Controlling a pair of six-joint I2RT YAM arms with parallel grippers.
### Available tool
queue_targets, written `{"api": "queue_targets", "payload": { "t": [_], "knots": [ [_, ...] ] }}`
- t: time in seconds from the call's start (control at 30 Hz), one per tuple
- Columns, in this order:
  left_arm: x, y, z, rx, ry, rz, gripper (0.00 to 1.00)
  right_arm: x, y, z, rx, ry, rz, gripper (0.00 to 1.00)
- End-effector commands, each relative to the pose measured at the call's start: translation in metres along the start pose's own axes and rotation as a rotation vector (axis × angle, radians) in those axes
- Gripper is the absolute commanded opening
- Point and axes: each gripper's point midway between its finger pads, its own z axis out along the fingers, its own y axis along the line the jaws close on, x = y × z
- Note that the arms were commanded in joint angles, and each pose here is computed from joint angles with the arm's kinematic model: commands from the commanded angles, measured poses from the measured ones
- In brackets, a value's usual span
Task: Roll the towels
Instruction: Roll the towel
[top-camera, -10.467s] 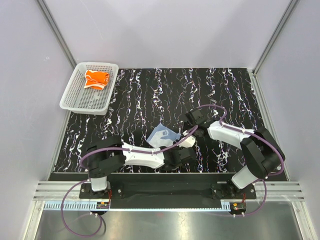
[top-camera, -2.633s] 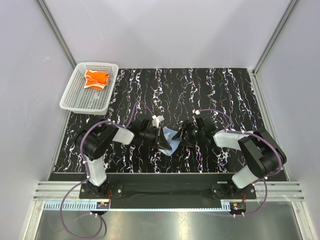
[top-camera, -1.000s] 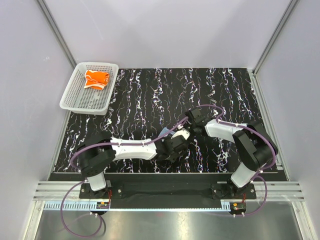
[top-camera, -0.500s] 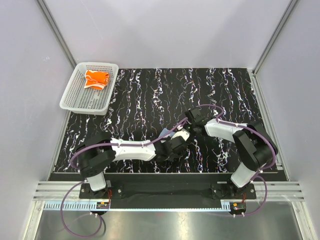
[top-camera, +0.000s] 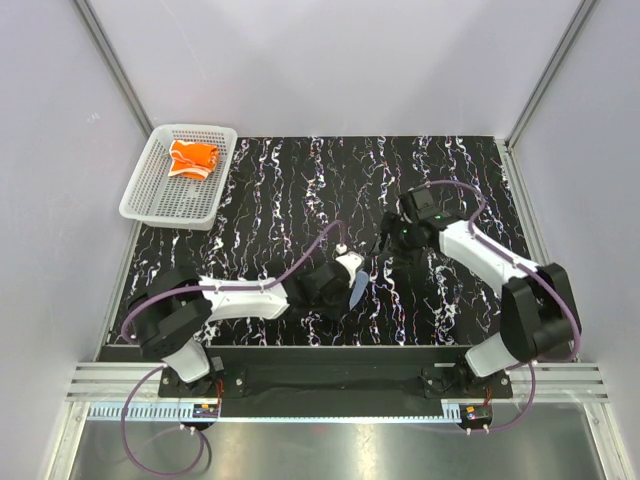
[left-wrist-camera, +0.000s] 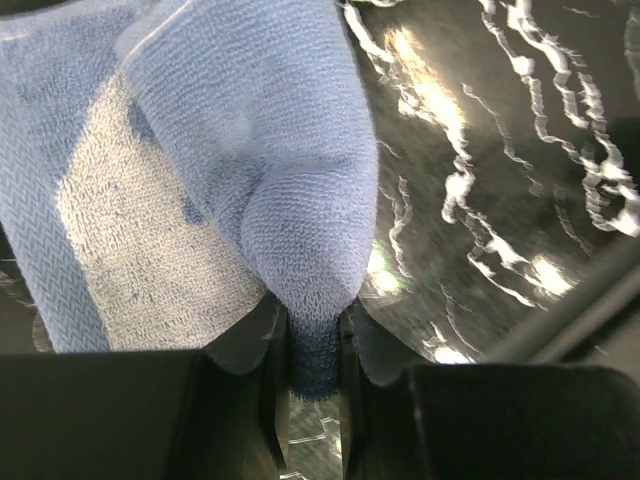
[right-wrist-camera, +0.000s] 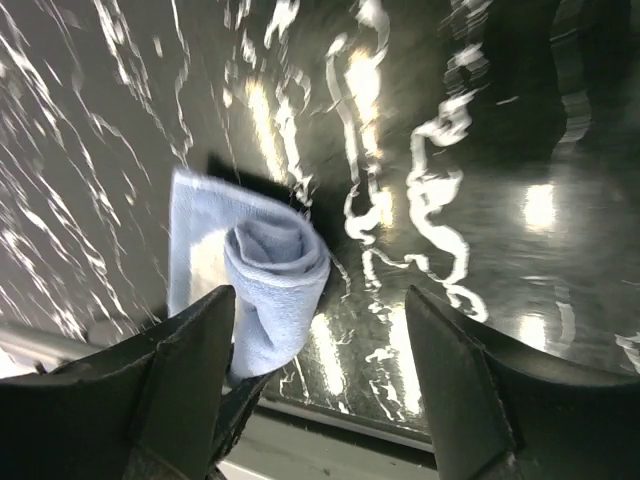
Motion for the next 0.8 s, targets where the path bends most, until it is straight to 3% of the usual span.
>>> {"api": "queue_targets", "payload": {
  "t": [0.0,0.23,0.43,0.77],
  "knots": [
    [-0.006,-0.025,-0.008,0.249,0.0,-0.106,0.0,-0.016,-0.006,-0.029,0.009,-0.089,-0.008,0.75],
    [-0.009,-0.006,-0.007,0.408,0.003,-0.298,0.0,-0.006,0.023,-0.049,-0.259,-0.183,-0.013,0.74],
    [-0.012,-0.001,-0.006,0.483,0.049,-0.389,0.0,0.02,0.037,-0.035,-0.461,-0.134,0.027,0.72],
    [-0.012,0.017,-0.011,0.573,0.043,-0.593,0.0,0.047,0.042,0.005,-0.556,-0.104,0.077,0.69]
  ]
}}
